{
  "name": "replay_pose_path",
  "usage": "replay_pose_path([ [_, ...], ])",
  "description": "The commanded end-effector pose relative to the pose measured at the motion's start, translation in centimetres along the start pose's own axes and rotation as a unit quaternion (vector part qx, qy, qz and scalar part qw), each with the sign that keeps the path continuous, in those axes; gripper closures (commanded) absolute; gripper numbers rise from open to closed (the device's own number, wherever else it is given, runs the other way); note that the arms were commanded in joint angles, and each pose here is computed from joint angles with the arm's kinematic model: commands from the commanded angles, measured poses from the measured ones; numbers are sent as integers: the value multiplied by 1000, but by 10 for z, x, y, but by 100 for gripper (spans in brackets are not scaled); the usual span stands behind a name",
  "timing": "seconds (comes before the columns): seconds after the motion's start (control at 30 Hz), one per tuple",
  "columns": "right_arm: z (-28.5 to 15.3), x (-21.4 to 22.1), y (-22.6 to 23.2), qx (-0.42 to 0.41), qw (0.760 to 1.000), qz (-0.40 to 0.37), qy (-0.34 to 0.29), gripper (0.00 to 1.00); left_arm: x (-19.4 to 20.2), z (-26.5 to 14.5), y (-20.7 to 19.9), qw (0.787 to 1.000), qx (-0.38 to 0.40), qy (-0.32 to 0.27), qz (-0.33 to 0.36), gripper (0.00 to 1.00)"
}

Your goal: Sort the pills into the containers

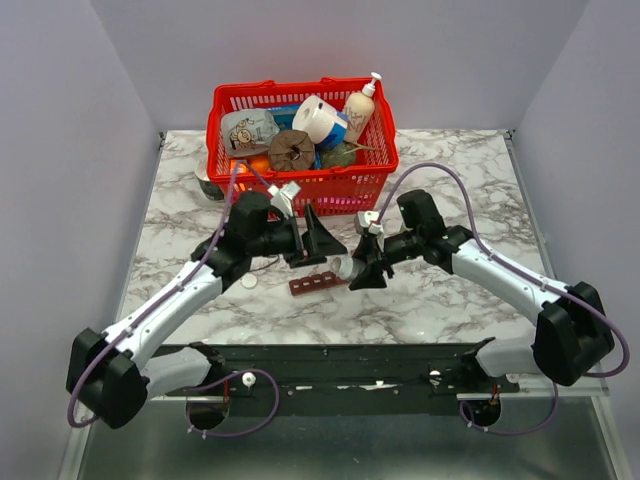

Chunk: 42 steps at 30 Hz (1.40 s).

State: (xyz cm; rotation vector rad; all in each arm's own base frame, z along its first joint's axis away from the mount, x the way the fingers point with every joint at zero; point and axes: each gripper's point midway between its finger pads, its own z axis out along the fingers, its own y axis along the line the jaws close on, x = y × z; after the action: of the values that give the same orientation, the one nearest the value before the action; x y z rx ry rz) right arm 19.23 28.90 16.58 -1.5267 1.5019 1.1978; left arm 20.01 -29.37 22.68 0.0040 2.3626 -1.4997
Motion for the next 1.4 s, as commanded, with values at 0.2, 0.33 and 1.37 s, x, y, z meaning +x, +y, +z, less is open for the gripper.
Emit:
replay_pose_path([
  [0.2,-101,-161,6,28,985,-90,-146,88,-77,-127,-93,942,34,-199,268,1],
  [0.33,-166,-244,-12,134,967,-104,-188,88,-87,-142,-93,920,9,-250,301,1],
  [1.37,-226,-311,34,245,913,-178,-273,98,-68,-119,-32,920,-19,-227,320,1],
])
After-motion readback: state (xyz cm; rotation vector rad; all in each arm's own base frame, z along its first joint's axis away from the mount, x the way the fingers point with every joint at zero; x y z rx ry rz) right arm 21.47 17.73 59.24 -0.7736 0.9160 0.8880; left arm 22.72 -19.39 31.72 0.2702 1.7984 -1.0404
